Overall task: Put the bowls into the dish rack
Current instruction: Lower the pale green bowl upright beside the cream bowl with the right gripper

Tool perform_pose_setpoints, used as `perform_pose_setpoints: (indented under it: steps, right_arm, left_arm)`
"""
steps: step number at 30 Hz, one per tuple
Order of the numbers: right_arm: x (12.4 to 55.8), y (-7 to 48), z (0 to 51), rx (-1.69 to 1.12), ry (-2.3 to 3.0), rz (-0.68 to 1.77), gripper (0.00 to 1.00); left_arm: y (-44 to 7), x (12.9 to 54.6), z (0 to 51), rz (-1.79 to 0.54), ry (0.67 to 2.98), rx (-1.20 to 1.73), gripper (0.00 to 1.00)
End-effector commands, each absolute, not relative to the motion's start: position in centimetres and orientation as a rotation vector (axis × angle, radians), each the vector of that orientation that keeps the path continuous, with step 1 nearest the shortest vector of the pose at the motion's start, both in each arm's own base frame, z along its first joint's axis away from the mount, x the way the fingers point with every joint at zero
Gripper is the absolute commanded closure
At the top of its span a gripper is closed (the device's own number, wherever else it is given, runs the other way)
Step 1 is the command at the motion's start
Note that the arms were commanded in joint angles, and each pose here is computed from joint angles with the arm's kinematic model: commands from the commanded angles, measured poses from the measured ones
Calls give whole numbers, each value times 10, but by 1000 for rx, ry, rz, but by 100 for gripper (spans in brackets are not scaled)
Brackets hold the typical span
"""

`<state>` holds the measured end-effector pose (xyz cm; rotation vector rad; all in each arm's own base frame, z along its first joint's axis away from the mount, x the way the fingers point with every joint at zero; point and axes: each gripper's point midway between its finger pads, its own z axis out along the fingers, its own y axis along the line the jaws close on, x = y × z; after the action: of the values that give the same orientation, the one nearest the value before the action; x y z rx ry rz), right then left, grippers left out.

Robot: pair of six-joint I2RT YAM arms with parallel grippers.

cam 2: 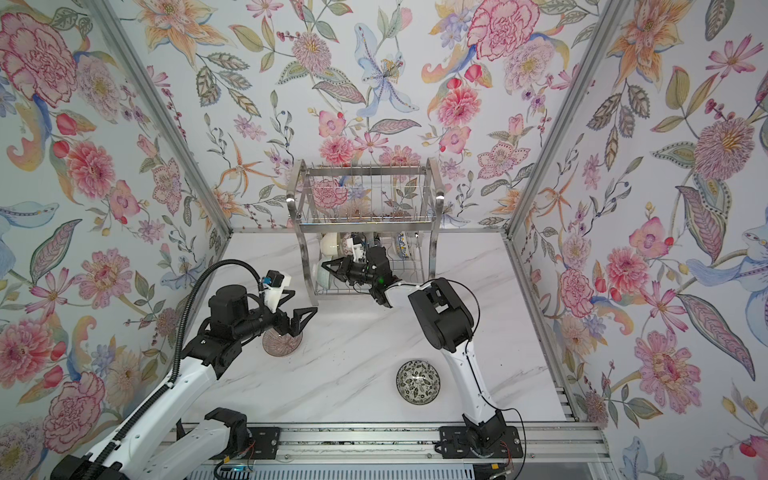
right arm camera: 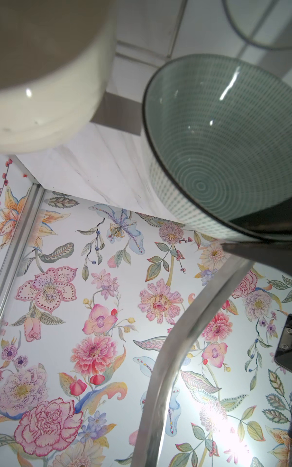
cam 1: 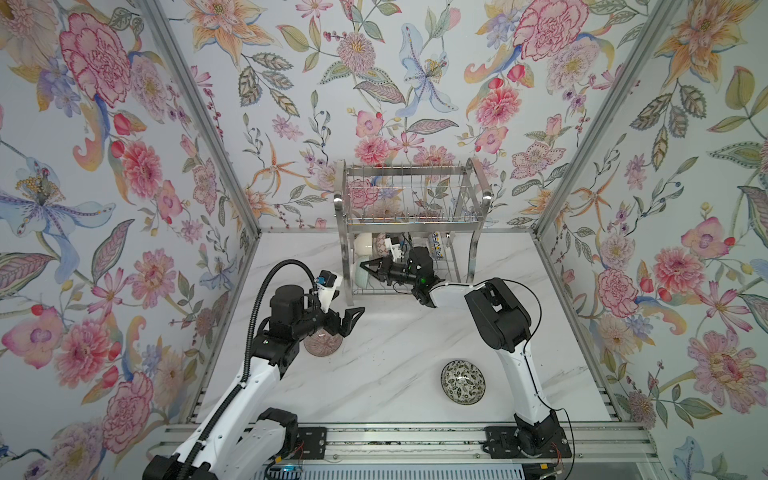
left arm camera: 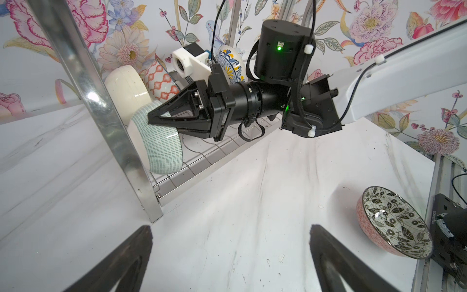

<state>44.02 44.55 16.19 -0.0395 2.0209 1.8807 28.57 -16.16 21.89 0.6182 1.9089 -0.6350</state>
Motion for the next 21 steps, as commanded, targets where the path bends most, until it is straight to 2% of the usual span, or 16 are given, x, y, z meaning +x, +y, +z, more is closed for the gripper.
perform_pose_setpoints:
  steps: [1,21]
  right_arm:
    - [444,448,192,-115,1917,1911,100]
    - [447,447,162,-130,2056,1787,100]
  left_arm:
    - [-159,288,233,-621,1874,603,1]
    - [-160,287,235,-623,1868,607,1]
